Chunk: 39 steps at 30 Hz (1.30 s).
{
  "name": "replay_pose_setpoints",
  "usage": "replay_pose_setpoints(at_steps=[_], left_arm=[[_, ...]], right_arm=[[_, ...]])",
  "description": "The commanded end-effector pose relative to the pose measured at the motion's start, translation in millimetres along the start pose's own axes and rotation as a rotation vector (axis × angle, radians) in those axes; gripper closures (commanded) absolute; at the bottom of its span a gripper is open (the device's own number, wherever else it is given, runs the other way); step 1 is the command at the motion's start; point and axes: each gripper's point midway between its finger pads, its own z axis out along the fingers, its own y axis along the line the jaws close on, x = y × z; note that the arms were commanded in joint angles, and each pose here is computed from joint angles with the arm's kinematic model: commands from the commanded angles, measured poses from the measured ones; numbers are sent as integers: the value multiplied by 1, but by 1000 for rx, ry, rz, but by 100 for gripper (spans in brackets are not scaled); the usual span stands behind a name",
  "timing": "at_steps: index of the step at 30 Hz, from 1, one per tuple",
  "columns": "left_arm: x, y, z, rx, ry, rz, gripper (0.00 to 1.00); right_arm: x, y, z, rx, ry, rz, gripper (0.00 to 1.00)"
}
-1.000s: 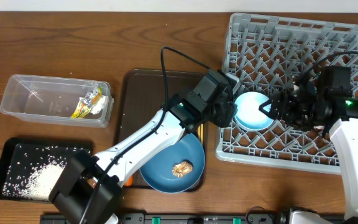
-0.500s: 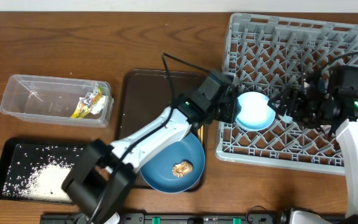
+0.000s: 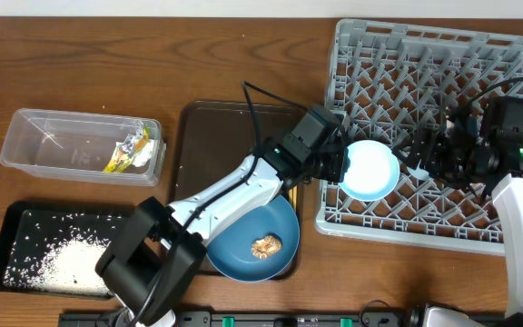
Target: Sort waste into correct bins and load items into the dishwasher rack
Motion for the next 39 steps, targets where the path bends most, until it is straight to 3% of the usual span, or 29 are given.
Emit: replay_pose_setpoints(at_steps=[1,5,8,12,19,28,30,35,39], left_arm=[[-17,-12,-21,-3,-69,69,84],[-20,-16,-27,1,-84,89,94],[-21,-16,-27,1,-85,89,94],[-23,-14,-30,13,-84,79,95],[-40,-24,-57,81,-128,79,94],[-58,-54,-102,144,-238,128,94],[-58,-55,-103,145,-240,129,94],[-58,-55,-103,145,-240,129,94],[-60,-53,-103,132,-249,131,93]], right_arm=[[5,-1,-1,-11,17,-11,30],[22,4,2,-16,85,-88,30],[31,6,4,-26,117,-134,25],[32,30,1,-177,110,-252,18],[33,81,-16,-498,67,-385,20],[27,98,-24,-598,26,-423,23],[25,111,-31,-676,5,-451,28],[25,119,-37,-729,-7,-469,56],[26,119,-36,-730,-1,-467,64]])
